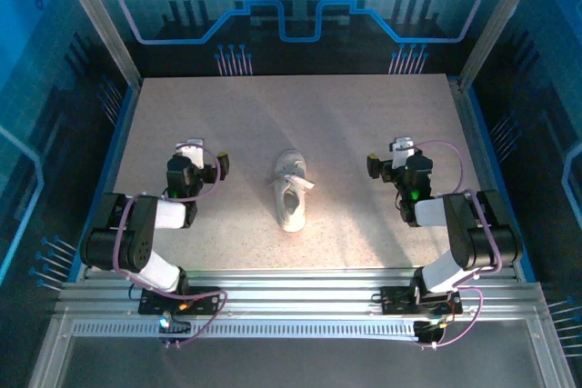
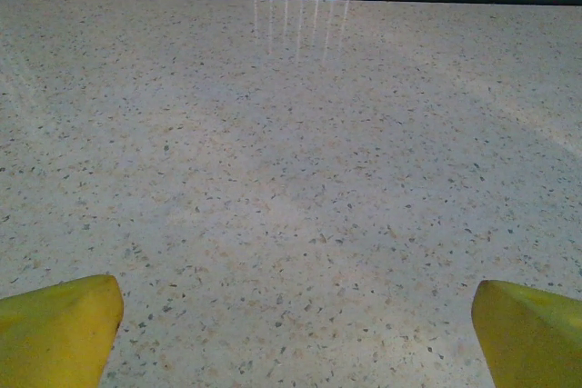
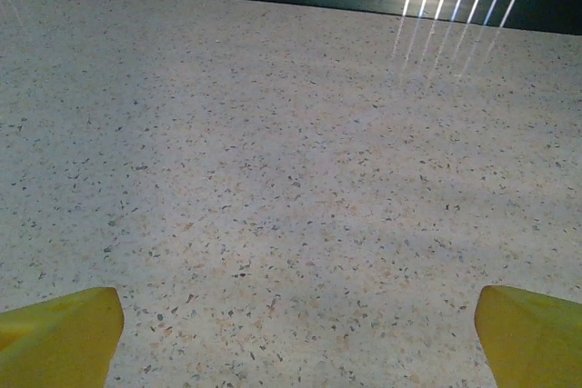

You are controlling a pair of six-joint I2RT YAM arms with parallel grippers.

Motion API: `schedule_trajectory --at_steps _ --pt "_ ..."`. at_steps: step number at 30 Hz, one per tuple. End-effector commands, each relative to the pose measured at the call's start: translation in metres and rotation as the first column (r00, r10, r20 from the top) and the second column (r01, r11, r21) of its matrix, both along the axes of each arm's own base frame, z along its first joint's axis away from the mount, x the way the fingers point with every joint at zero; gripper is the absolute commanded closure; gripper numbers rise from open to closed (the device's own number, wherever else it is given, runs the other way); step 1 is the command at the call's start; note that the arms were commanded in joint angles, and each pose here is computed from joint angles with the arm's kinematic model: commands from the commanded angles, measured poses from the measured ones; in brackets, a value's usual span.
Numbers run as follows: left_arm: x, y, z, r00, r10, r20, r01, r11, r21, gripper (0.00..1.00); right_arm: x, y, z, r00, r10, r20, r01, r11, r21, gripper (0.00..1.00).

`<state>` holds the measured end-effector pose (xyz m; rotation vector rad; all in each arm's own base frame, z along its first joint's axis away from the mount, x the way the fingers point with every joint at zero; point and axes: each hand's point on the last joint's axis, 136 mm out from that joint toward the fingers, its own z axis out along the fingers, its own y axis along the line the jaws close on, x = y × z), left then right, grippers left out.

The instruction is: Tie the shoes

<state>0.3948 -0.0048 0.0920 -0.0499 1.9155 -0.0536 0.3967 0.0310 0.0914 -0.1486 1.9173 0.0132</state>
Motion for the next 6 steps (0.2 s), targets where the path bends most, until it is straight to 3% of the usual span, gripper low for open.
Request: schedule_trajectory --at_steps 1,6 --pt "0.0045 -0.0016 0.0038 1.0 -0.011 0.011 0.011 1.0 -0.025 0.01 0.0033 0.0014 0.0058 1.0 0.022 0.008 -0.023 1.0 0.004 0.0" --pt "0.0042 -0.0016 0.0034 1.0 -0.01 0.009 0.01 1.0 -0.026 0.01 0.0028 0.0015 0.0064 1.0 0.024 0.012 -0.024 1.0 0.0 0.0"
